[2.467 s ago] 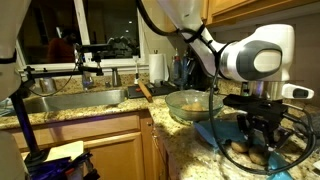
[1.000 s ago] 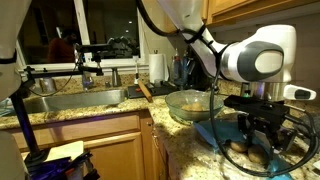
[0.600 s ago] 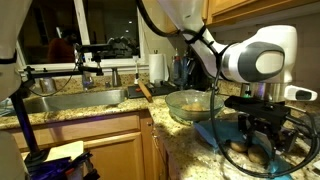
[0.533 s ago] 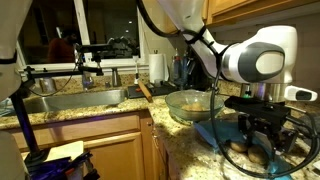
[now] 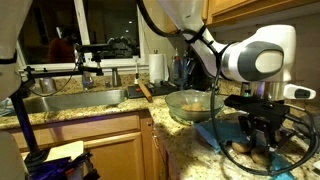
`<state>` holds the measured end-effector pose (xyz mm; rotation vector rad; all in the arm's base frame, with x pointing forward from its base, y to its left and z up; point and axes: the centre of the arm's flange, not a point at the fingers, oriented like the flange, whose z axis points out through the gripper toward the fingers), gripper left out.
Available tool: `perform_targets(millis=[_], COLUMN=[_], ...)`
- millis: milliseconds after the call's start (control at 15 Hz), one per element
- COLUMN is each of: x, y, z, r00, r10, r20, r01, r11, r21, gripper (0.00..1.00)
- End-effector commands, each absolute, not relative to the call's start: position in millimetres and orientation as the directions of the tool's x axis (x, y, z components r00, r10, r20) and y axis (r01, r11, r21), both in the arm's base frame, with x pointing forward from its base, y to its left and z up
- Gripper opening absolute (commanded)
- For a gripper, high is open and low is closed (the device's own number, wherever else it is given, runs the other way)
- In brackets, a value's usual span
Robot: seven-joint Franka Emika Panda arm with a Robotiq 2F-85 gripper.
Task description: Pick a potato from the bag and place it in the glass basin
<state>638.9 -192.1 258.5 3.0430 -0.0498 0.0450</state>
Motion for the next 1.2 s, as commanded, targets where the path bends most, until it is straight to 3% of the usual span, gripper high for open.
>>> perform_targets(millis=[0, 133, 200, 267, 333, 467, 800, 1133], x=[639.7, 639.8, 640.7, 642.0, 642.4, 641.7, 640.8, 647.9], y=[-199.3, -199.1, -199.5, -199.6, -200.0, -199.9, -204.0, -207.7], z=[253.4, 253.5, 254.8, 256.1, 256.7, 254.7, 249.7, 251.0], r00=[0.999, 0.999, 0.999, 0.999, 0.999, 0.999, 0.999, 0.999], r10=[-0.026, -0.024, -0.024, -0.023, -0.022, -0.022, -0.028, -0.036], r20=[0.042, 0.042, 0.044, 0.046, 0.048, 0.046, 0.039, 0.039], r01=[-0.030, -0.028, -0.028, -0.027, -0.027, -0.027, -0.032, -0.040], r11=[-0.995, -0.995, -0.995, -0.995, -0.995, -0.995, -0.994, -0.994], r21=[0.097, 0.098, 0.099, 0.099, 0.100, 0.101, 0.103, 0.102], gripper=[0.16, 0.14, 0.19, 0.43, 0.54, 0.60, 0.93, 0.94])
